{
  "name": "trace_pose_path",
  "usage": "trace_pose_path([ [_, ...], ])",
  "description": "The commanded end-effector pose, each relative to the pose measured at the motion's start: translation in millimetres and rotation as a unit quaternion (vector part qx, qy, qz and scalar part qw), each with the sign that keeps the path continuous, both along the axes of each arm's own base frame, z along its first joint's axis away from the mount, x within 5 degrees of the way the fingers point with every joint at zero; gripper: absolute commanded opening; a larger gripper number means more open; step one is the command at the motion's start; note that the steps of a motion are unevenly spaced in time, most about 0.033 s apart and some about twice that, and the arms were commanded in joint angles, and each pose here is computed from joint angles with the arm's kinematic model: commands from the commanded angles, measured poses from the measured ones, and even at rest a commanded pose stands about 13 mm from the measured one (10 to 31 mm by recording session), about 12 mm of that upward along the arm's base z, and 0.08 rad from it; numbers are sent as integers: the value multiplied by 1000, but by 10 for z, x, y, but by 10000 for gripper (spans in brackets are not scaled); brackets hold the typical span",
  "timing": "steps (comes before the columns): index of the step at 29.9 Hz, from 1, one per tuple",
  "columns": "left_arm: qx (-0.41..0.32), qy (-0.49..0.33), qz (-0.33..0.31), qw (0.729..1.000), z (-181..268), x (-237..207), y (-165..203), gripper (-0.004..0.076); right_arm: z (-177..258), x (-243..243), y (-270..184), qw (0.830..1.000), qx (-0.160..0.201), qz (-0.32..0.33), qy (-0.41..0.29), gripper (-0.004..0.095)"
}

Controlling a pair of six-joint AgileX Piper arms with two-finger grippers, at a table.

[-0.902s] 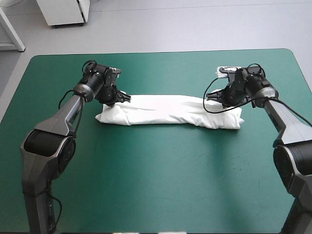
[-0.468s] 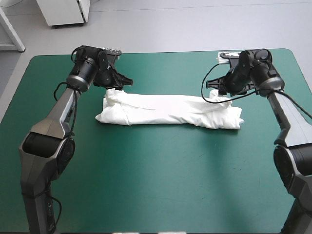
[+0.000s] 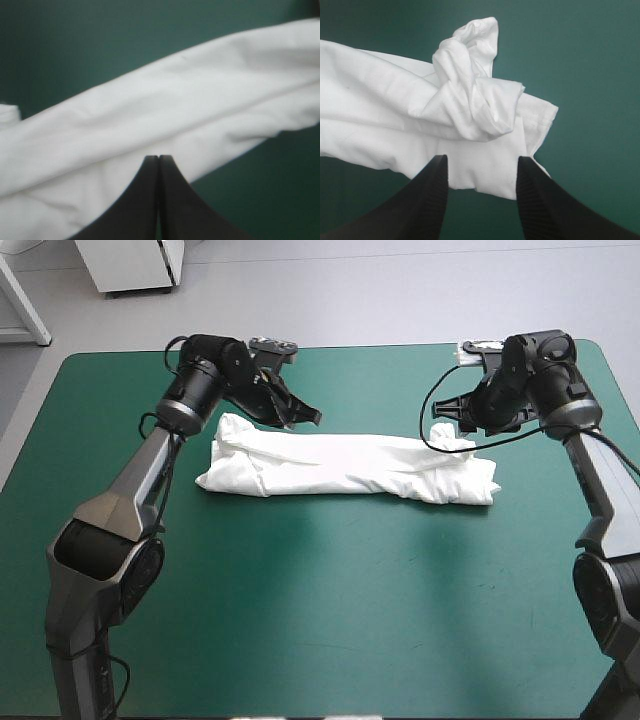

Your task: Fold the cloth

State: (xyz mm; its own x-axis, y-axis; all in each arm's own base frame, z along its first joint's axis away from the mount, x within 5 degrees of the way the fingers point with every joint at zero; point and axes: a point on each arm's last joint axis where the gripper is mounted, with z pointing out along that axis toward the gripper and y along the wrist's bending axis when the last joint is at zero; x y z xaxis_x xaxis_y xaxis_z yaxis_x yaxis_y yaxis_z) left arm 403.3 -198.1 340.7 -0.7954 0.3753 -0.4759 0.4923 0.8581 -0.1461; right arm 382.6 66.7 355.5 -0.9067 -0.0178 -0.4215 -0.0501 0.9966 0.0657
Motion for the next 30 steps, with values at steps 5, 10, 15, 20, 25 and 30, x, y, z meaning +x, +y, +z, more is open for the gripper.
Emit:
trace_pose_path([
  [5,-24,-11,-62,998,49,-235,-507,-22,379,-186,-73,999,-2,-5,-51,418],
  [10,-25,15,-67,997,-232,-150,-649,-22,404,-201,-101,998,-14,-7,-56,418],
  [15,-27,8,-60,998,-453,-16,-720,-22,404,-192,-162,998,-12,-19,-56,418],
  [20,-29,1,-55,998,-613,74,-767,-22,406,-173,-290,998,-2,-40,-56,418],
  [25,-25,15,-55,998,-755,109,-795,-22,415,-147,-460,996,35,-63,-59,403],
  [30,-25,17,-55,998,-768,109,-798,-22,352,-103,-640,993,78,-65,-57,379],
])
